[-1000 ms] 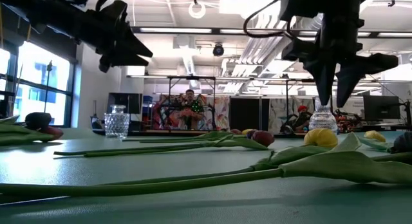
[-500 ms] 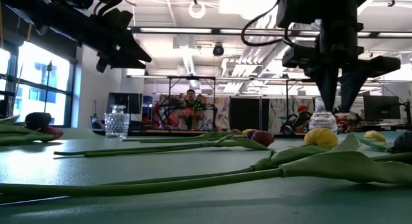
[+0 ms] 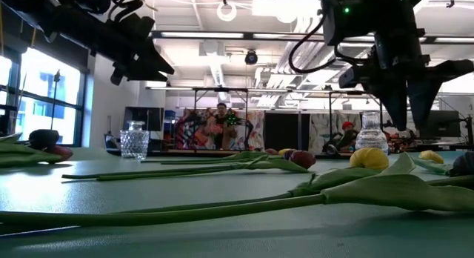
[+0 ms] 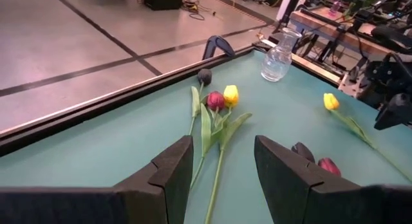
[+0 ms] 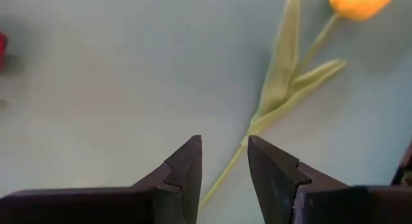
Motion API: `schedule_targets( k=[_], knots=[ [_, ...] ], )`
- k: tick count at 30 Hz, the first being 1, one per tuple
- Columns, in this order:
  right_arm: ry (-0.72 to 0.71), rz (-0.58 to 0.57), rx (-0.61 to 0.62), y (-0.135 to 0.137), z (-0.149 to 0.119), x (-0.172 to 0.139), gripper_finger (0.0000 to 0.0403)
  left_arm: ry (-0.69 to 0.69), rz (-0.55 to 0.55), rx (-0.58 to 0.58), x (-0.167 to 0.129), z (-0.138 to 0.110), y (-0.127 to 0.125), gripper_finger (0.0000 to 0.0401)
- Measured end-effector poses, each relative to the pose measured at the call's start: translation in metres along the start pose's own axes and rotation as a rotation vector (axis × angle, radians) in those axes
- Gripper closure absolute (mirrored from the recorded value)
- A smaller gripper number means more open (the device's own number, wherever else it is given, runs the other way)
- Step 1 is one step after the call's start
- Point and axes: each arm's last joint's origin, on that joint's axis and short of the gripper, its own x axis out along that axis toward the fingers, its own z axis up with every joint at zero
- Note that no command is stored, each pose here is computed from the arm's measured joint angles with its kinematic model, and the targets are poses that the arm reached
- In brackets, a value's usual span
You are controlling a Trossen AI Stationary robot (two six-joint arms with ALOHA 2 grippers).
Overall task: Sort flowers into vase by color
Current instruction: Put the black flower into the left transparent vase
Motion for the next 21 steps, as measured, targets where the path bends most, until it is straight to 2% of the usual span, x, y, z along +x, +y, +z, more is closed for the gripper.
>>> schedule_targets(
  k=[4,9,13,17,21],
  knots=[
    [0.008,0.063,-0.067,0.006,-0.002,0.000,0.0290,0.057,0.002,-0.011,0.008,-0.008,-0.001,0.0246],
    [0.009,0.155,-0.137,0.015,-0.006,-0.001,0.0290,0.228,-0.075,-0.055,0.025,-0.029,-0.004,0.0246],
    [0.018,0.190,-0.183,0.018,-0.008,-0.001,0.0290,0.332,-0.074,-0.088,0.038,-0.041,-0.006,0.0246],
    [0.035,0.201,-0.252,0.018,-0.009,-0.003,0.0290,0.358,-0.058,-0.083,0.055,-0.033,-0.014,0.0246],
    [0.027,0.238,-0.300,0.013,-0.009,-0.011,0.0290,0.444,0.005,-0.051,0.080,-0.018,-0.018,0.0246]
  ],
)
